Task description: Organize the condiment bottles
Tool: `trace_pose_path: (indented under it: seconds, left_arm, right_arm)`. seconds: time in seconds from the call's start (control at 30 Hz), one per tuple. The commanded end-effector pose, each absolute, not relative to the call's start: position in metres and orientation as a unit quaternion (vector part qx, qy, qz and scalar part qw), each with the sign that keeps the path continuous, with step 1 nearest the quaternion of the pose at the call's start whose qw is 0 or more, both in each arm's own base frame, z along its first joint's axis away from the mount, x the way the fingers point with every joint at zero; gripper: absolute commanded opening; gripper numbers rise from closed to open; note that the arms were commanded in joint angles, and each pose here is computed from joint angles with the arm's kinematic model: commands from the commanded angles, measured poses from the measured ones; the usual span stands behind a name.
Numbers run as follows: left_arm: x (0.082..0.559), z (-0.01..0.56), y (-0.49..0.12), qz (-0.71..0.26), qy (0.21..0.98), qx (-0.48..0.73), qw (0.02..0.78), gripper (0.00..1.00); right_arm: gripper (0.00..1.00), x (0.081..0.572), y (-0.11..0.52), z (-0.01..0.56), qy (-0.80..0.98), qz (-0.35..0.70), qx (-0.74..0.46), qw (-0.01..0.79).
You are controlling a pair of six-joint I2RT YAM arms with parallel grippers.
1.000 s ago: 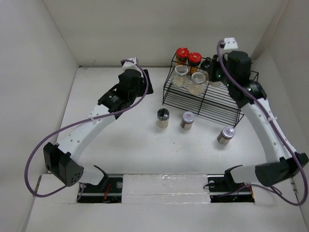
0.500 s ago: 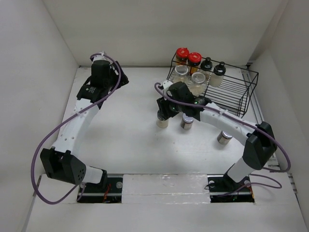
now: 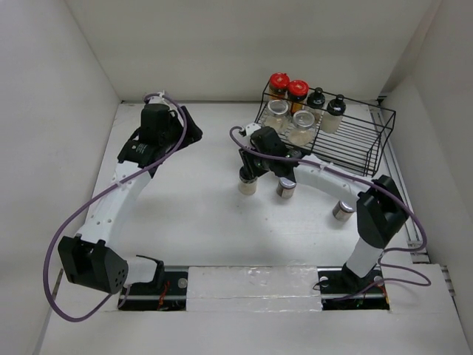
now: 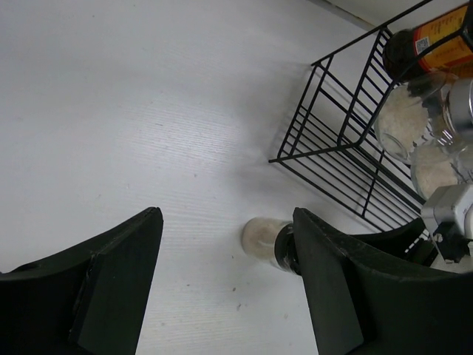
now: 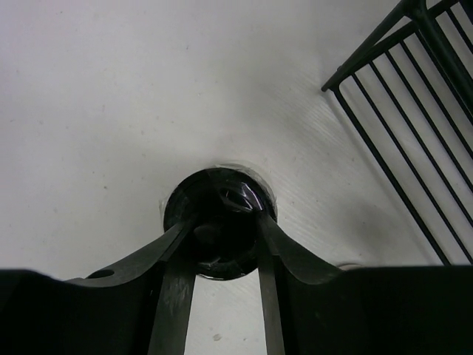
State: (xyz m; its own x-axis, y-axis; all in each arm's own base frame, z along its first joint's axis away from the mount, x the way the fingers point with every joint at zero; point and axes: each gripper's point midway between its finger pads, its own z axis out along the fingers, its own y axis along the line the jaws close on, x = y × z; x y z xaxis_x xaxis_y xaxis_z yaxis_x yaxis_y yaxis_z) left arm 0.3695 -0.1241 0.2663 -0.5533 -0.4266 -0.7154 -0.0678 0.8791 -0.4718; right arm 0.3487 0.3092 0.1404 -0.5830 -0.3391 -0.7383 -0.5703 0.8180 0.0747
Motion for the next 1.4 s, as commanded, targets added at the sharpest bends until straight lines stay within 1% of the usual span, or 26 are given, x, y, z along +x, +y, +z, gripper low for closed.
trace_pose_path:
  seconds: [0.0, 0.03, 0.07, 0.1, 0.17, 0.23, 0.3, 0.37, 0.4, 0.43, 0.47, 0.5, 0.57, 0.6, 0.63, 0.67, 0.7, 0.77, 0.8, 0.83, 0.9, 0.93, 1.07, 1.17, 1.27, 1.37]
  left_arm:
    - [0.365, 0.279, -0.131, -0.229, 0.846, -0.133, 0.464, 0.67]
    - [0.365, 0.279, -0.131, -0.229, 0.846, -0.133, 0.464, 0.67]
    - [0.366, 0.281, -0.131, -0.230, 0.843, -0.132, 0.467, 0.67]
    - [0.365, 0.284, -0.131, -0.232, 0.841, -0.132, 0.471, 0.67]
    - [0.364, 0.279, -0.130, -0.230, 0.844, -0.132, 0.467, 0.67]
    - [0.364, 0.277, -0.132, -0.235, 0.844, -0.129, 0.465, 0.67]
    - [0.364, 0.272, -0.136, -0.241, 0.846, -0.125, 0.459, 0.67]
    - [0.365, 0.266, -0.142, -0.248, 0.852, -0.114, 0.447, 0.67]
    - [0.365, 0.263, -0.144, -0.251, 0.855, -0.111, 0.441, 0.67]
    - [0.368, 0.258, -0.146, -0.253, 0.857, -0.109, 0.435, 0.67]
    - [0.367, 0.258, -0.149, -0.259, 0.857, -0.106, 0.432, 0.67]
    - [0.369, 0.254, -0.149, -0.257, 0.860, -0.107, 0.428, 0.67]
    - [0.369, 0.259, -0.155, -0.267, 0.855, -0.098, 0.433, 0.68]
    - [0.371, 0.261, -0.156, -0.268, 0.853, -0.097, 0.437, 0.68]
    - [0.370, 0.267, -0.161, -0.277, 0.849, -0.089, 0.441, 0.70]
    - [0.370, 0.267, -0.162, -0.278, 0.849, -0.089, 0.441, 0.70]
    - [0.371, 0.274, -0.164, -0.286, 0.844, -0.084, 0.446, 0.70]
    - [0.372, 0.275, -0.171, -0.293, 0.845, -0.076, 0.441, 0.70]
    - [0.373, 0.277, -0.179, -0.301, 0.843, -0.063, 0.441, 0.70]
    - [0.372, 0.273, -0.182, -0.306, 0.846, -0.058, 0.433, 0.71]
    - [0.375, 0.282, -0.190, -0.325, 0.837, -0.046, 0.438, 0.71]
    - [0.374, 0.282, -0.191, -0.330, 0.837, -0.047, 0.434, 0.71]
    - [0.378, 0.289, -0.194, -0.336, 0.832, -0.043, 0.439, 0.71]
    - [0.380, 0.289, -0.195, -0.334, 0.832, -0.039, 0.441, 0.71]
    - [0.383, 0.285, -0.194, -0.329, 0.835, -0.042, 0.439, 0.71]
    - [0.386, 0.285, -0.194, -0.327, 0.835, -0.039, 0.440, 0.71]
  right_arm:
    - [0.41, 0.366, 0.327, 0.162, 0.859, 0.161, -0.246, 0.419]
    - [0.32, 0.367, 0.328, 0.159, 0.862, 0.158, -0.247, 0.413]
    - [0.19, 0.370, 0.329, 0.161, 0.863, 0.154, -0.246, 0.413]
    - [0.14, 0.371, 0.327, 0.161, 0.864, 0.150, -0.244, 0.415]
    - [0.06, 0.367, 0.328, 0.166, 0.862, 0.150, -0.246, 0.418]
    - [0.03, 0.368, 0.327, 0.183, 0.854, 0.153, -0.240, 0.434]
    - [0.00, 0.367, 0.326, 0.218, 0.838, 0.169, -0.233, 0.463]
    - [0.00, 0.363, 0.325, 0.245, 0.828, 0.181, -0.231, 0.478]
    - [0.00, 0.361, 0.323, 0.281, 0.810, 0.193, -0.228, 0.506]
    - [0.00, 0.357, 0.321, 0.300, 0.801, 0.202, -0.227, 0.516]
    - [0.00, 0.360, 0.308, 0.315, 0.801, 0.198, -0.216, 0.523]
    - [0.00, 0.359, 0.296, 0.360, 0.777, 0.207, -0.204, 0.559]
    - [0.00, 0.362, 0.273, 0.399, 0.758, 0.213, -0.182, 0.590]
    - [0.00, 0.374, 0.244, 0.414, 0.756, 0.199, -0.157, 0.603]
    - [0.00, 0.374, 0.227, 0.446, 0.739, 0.205, -0.145, 0.625]
    - [0.00, 0.378, 0.211, 0.457, 0.736, 0.198, -0.132, 0.633]
    - [0.00, 0.389, 0.178, 0.461, 0.743, 0.172, -0.103, 0.639]
    - [0.00, 0.397, 0.146, 0.479, 0.735, 0.148, -0.071, 0.658]
    - [0.00, 0.401, 0.129, 0.481, 0.736, 0.132, -0.054, 0.661]
    - [0.00, 0.408, 0.095, 0.484, 0.737, 0.105, -0.024, 0.667]
    - [0.00, 0.411, 0.063, 0.494, 0.730, 0.081, 0.005, 0.679]
    - [0.00, 0.413, 0.033, 0.496, 0.729, 0.059, 0.029, 0.681]
    - [0.00, 0.419, -0.023, 0.493, 0.733, 0.018, 0.074, 0.676]
    - [0.00, 0.426, -0.050, 0.483, 0.742, 0.000, 0.095, 0.664]
    - [0.00, 0.434, -0.071, 0.459, 0.758, -0.011, 0.113, 0.642]
    - [0.00, 0.441, -0.076, 0.444, 0.768, -0.013, 0.118, 0.630]
